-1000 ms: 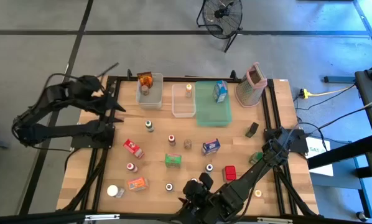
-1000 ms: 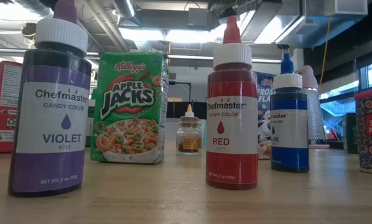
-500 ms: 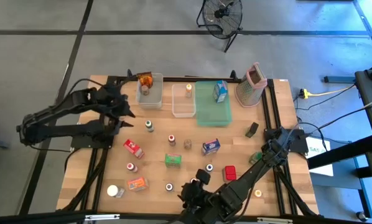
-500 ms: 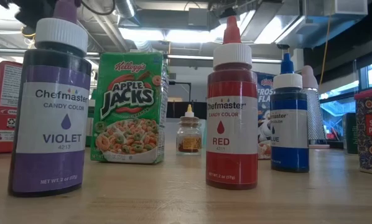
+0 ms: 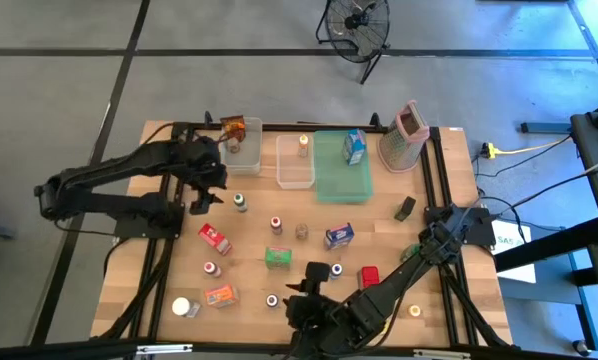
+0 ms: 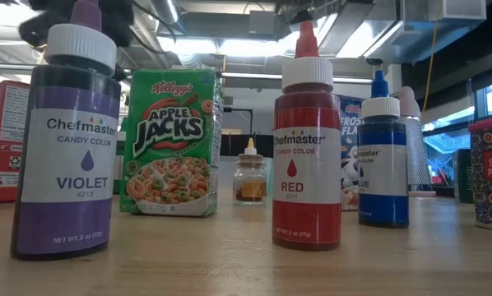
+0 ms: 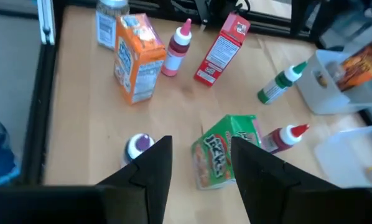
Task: Pick & Place Kitchen Items
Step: Put the green food coloring bottle into the transparent bin
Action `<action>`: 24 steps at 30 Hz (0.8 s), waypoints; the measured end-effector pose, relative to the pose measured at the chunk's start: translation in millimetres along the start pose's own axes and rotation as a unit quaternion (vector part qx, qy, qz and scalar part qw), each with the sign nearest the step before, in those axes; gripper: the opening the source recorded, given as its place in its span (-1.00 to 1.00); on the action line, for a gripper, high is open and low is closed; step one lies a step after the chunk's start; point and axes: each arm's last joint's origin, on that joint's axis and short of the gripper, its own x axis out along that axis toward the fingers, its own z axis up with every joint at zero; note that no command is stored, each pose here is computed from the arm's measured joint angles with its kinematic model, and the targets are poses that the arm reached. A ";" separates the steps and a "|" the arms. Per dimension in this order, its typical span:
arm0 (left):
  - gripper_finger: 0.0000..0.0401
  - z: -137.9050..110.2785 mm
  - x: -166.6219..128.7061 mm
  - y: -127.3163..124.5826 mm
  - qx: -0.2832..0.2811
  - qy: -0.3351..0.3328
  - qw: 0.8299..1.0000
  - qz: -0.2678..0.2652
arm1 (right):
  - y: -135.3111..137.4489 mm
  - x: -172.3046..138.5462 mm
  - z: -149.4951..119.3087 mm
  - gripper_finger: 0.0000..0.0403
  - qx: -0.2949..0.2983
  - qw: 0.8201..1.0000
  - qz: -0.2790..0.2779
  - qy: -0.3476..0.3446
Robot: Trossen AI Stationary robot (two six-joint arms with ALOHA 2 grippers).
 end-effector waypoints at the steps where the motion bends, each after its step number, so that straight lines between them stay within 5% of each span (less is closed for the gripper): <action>1: 0.03 2.2 2.9 1.8 0.000 0.000 1.000 0.000 | -0.3 0.1 -0.4 -0.18 -0.011 1.000 -0.001 0.002; 9: 0.03 12.0 13.0 9.0 -0.008 -0.012 1.000 0.007 | -8.1 -2.8 -8.3 -0.18 -0.076 0.996 -0.019 0.040; 24: 0.03 15.3 37.5 18.0 -0.029 0.050 0.998 0.003 | -12.7 -7.8 -17.9 -0.18 -0.093 0.992 -0.044 0.072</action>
